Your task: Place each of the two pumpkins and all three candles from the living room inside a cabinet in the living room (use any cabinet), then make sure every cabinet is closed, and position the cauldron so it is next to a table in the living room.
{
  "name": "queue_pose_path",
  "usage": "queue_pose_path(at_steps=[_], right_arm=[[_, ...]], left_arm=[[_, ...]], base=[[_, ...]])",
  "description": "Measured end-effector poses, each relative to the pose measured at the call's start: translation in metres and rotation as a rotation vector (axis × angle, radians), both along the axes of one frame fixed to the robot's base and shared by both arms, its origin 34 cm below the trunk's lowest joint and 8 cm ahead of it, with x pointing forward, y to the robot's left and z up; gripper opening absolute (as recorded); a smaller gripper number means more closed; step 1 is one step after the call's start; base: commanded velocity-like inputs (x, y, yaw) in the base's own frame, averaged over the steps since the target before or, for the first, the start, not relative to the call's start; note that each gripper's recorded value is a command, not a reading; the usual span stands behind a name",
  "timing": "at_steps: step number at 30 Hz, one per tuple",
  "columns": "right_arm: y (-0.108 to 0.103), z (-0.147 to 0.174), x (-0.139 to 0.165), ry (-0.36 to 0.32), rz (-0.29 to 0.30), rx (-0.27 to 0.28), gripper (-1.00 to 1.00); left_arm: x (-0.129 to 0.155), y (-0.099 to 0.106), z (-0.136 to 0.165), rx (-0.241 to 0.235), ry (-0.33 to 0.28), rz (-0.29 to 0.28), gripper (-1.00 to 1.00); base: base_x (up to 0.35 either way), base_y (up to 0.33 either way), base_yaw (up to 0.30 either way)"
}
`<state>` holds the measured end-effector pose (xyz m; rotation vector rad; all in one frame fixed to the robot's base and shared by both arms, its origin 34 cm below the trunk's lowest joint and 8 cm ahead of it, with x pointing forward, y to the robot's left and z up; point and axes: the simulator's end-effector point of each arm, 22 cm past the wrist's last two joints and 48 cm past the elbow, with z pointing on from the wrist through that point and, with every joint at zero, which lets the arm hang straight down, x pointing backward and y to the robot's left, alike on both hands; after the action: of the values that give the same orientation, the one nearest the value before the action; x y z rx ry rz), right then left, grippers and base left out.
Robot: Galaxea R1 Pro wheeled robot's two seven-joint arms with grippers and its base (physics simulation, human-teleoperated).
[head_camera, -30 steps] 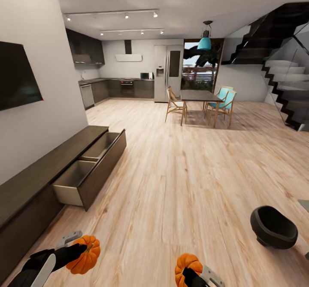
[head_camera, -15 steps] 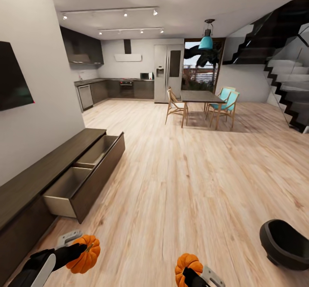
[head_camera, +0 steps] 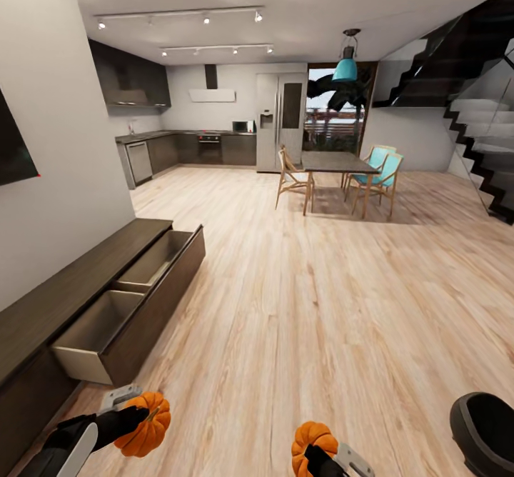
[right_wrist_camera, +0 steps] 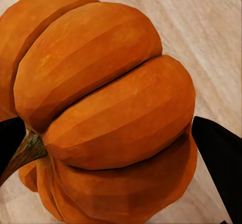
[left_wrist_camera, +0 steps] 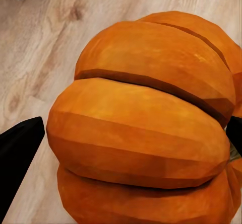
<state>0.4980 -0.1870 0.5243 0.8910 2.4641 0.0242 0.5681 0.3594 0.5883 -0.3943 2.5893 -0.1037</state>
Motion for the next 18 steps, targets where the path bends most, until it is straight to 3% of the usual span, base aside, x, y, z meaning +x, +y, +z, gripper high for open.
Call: queue_pose_path(at_steps=[18], right_arm=[[-0.0025,-0.0002,0.0,0.0,-0.002,-0.003,-1.0]], left_arm=[[-0.0001,-0.0012,-0.0002,-0.001,0.001,-0.003,-1.0]], base=[[0.317,-0.118,0.0]])
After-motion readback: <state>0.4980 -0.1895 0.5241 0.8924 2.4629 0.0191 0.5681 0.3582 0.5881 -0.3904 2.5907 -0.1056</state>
